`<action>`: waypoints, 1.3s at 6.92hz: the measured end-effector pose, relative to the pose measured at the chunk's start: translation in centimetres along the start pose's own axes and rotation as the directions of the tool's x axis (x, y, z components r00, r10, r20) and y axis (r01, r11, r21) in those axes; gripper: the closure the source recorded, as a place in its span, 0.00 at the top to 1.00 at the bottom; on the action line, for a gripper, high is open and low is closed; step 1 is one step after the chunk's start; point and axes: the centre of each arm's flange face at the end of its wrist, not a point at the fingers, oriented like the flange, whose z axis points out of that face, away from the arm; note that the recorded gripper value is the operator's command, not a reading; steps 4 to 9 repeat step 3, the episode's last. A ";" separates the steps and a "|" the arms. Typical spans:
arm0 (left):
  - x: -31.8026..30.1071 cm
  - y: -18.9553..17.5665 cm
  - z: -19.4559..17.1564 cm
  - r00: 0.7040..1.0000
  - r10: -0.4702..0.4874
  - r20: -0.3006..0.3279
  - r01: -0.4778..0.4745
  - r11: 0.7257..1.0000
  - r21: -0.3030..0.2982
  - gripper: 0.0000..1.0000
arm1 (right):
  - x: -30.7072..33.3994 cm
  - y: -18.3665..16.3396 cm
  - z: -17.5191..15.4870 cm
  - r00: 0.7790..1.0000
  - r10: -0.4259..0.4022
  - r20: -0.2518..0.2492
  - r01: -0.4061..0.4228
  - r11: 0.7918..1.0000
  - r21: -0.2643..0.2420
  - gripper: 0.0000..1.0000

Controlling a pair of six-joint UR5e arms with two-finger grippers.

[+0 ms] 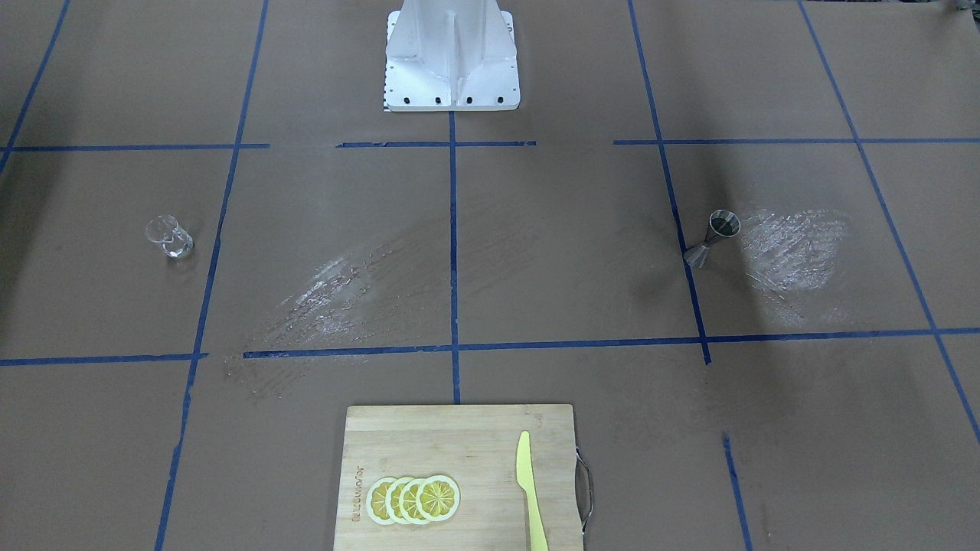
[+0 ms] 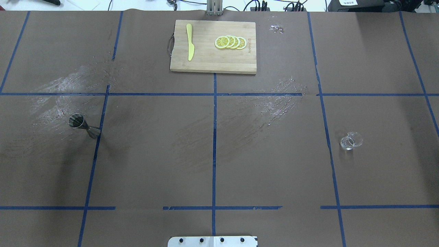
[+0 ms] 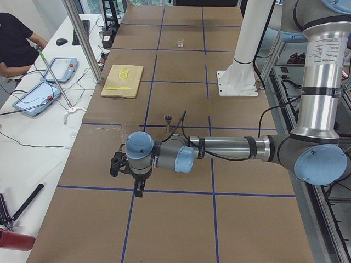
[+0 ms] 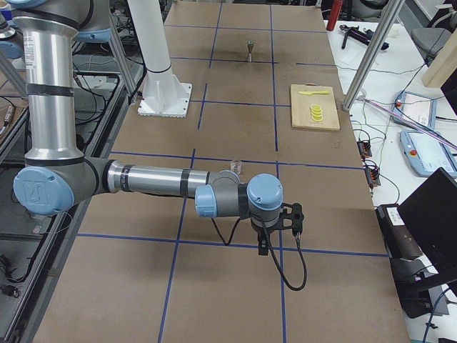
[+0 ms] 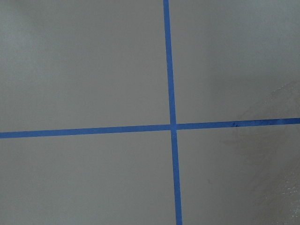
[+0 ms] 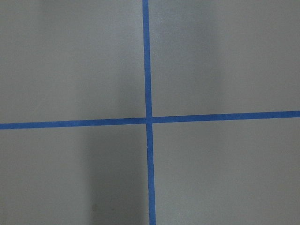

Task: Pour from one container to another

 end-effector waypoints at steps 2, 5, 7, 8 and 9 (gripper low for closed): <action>-0.1 0.0 0.1 1.000 0.001 0.000 -0.001 1.000 -0.001 1.00 | 0.1 0.1 0.1 1.000 0.002 0.000 -0.002 1.000 -0.002 1.00; -0.1 0.0 0.1 1.000 0.002 -0.001 -0.002 1.000 -0.001 1.00 | 0.2 0.1 0.1 1.000 0.003 0.000 -0.003 1.000 -0.003 1.00; -0.1 0.0 0.1 1.000 0.002 -0.001 -0.002 1.000 -0.001 1.00 | 0.2 0.1 0.1 1.000 0.003 0.000 -0.003 1.000 -0.003 1.00; -0.1 0.0 0.1 1.000 0.002 -0.001 -0.002 1.000 -0.001 1.00 | 0.2 0.1 0.1 1.000 0.003 0.000 -0.003 1.000 -0.003 1.00; -0.1 0.0 0.1 1.000 0.002 -0.001 -0.002 1.000 -0.001 1.00 | 0.2 0.1 0.1 1.000 0.003 0.000 -0.003 1.000 -0.003 1.00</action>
